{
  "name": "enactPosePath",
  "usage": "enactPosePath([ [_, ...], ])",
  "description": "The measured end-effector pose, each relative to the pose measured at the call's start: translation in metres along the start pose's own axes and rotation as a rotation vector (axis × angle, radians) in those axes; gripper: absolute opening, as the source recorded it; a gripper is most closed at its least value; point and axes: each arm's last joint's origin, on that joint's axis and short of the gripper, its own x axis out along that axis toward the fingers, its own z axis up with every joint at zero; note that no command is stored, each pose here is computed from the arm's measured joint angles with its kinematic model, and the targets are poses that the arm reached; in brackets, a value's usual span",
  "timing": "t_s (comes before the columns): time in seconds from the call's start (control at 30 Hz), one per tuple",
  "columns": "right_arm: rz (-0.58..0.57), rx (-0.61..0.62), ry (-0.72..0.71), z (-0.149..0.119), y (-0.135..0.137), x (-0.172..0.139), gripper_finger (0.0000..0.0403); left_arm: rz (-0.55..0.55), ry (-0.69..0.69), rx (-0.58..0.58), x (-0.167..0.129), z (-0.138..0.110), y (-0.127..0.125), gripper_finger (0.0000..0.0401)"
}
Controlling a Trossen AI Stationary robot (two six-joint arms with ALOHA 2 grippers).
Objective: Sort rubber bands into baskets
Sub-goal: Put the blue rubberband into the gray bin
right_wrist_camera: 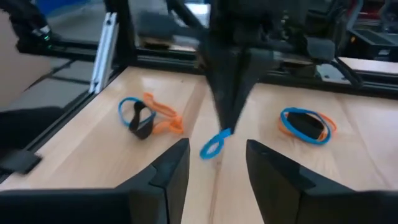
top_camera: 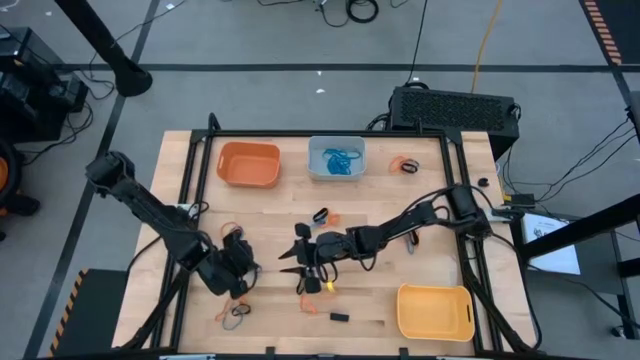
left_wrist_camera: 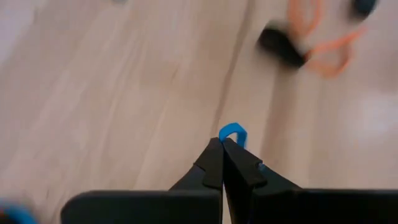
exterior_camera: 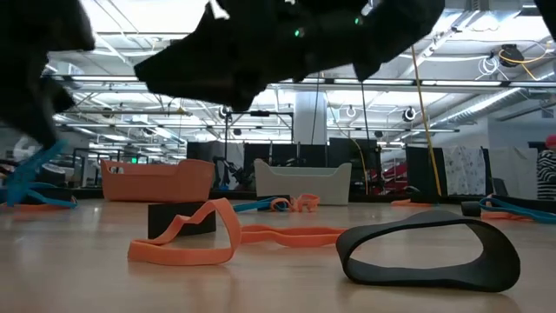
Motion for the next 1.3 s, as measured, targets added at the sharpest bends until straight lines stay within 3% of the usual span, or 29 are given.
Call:
enactPosePath([
  [0.17,-0.009,0.03,-0.011,0.003,-0.003,0.008,0.0167,-0.069,-0.193,0.024,-0.012,0.02,-0.004,0.0002],
  [0.33,-0.004,0.073,-0.02,0.007,-0.003,0.01,0.0219,-0.07,-0.366,0.069,-0.022,0.036,-0.006,0.0002],
  [0.53,-0.025,0.15,-0.028,0.01,-0.009,0.01,0.0286,-0.055,-0.424,0.076,-0.023,0.045,-0.003,0.0002],
  [0.67,-0.068,0.161,-0.027,0.009,-0.016,0.01,0.0293,-0.051,-0.43,0.078,-0.023,0.048,-0.001,0.0002],
  [0.77,-0.063,0.161,0.009,0.006,-0.016,0.01,0.0263,-0.05,-0.429,0.082,-0.022,0.048,-0.001,0.0002],
  [0.83,-0.059,0.159,0.028,0.004,-0.015,0.01,0.0221,-0.049,-0.427,0.087,-0.022,0.048,-0.001,0.0002],
  [1.03,-0.067,0.143,0.042,0.003,-0.018,0.01,0.003,-0.05,-0.424,0.09,-0.022,0.048,-0.001,0.0009],
  [1.3,-0.084,0.151,0.124,0.002,-0.022,0.005,0.0003,-0.028,-0.401,0.114,-0.021,0.045,0.001,0.0051],
])
